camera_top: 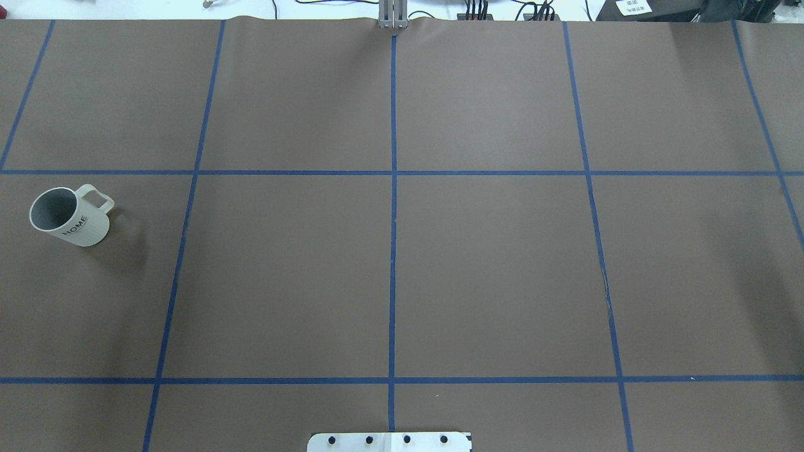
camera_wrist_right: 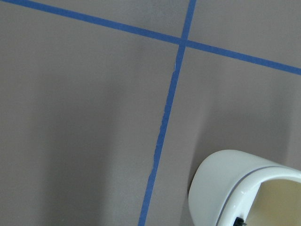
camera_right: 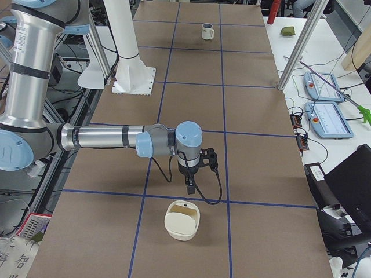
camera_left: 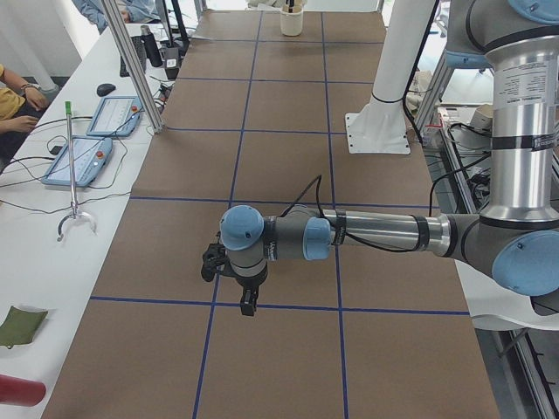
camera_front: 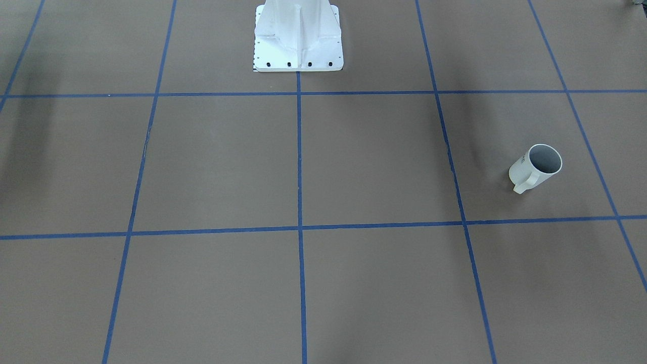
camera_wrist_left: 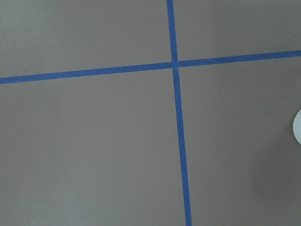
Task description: Left arm hands cup to right arm to dump lemon
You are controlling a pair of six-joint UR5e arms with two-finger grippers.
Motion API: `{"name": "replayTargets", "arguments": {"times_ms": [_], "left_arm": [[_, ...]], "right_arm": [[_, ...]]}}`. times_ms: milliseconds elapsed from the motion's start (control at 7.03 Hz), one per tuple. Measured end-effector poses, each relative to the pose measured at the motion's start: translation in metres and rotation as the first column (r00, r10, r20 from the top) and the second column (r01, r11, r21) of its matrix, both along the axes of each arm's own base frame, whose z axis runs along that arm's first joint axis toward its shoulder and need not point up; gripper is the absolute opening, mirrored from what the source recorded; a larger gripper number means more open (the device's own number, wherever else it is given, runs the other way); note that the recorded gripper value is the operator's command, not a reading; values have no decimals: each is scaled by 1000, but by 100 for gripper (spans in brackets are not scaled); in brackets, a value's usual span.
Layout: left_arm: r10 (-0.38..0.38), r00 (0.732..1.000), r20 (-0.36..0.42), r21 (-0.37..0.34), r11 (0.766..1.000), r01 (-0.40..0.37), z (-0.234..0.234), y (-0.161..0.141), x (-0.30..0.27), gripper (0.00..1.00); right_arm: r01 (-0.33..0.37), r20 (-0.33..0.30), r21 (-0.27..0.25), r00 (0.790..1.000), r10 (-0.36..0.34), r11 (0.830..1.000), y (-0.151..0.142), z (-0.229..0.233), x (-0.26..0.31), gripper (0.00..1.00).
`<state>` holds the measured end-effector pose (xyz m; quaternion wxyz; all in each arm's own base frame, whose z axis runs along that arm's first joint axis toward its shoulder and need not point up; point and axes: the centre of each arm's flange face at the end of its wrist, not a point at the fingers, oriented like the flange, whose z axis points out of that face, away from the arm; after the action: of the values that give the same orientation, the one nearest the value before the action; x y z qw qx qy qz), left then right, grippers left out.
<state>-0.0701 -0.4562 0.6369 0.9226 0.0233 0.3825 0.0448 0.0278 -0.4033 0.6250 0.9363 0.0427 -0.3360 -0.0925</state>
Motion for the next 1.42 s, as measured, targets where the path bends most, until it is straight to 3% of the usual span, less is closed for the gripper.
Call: {"name": "replayTargets", "arguments": {"times_ms": [427, 712, 854, 1139, 1423], "left_arm": [[-3, 1000, 0, 32, 999, 3, -13, -1, 0, 100], [-7, 1000, -1, 75, 997, 7, -35, -8, 0, 100], [-8, 1000, -2, 102, 995, 8, -46, -14, 0, 100], [-10, 1000, -1, 191, 981, 10, -69, -30, -1, 100], [-24, 1000, -7, 297, 955, 25, -86, -41, -1, 100]], "right_arm": [[1, 4, 9, 1000, -1, 1000, -2, -3, 0, 100], [1, 14, 51, 1000, -2, 999, -9, -18, -2, 100], [0, 22, 129, 1000, -3, 992, -17, -34, -2, 100], [-13, 45, 315, 999, -2, 949, -32, -66, -3, 100], [-58, 80, 368, 996, 31, 928, -44, -86, -4, 100]]}}
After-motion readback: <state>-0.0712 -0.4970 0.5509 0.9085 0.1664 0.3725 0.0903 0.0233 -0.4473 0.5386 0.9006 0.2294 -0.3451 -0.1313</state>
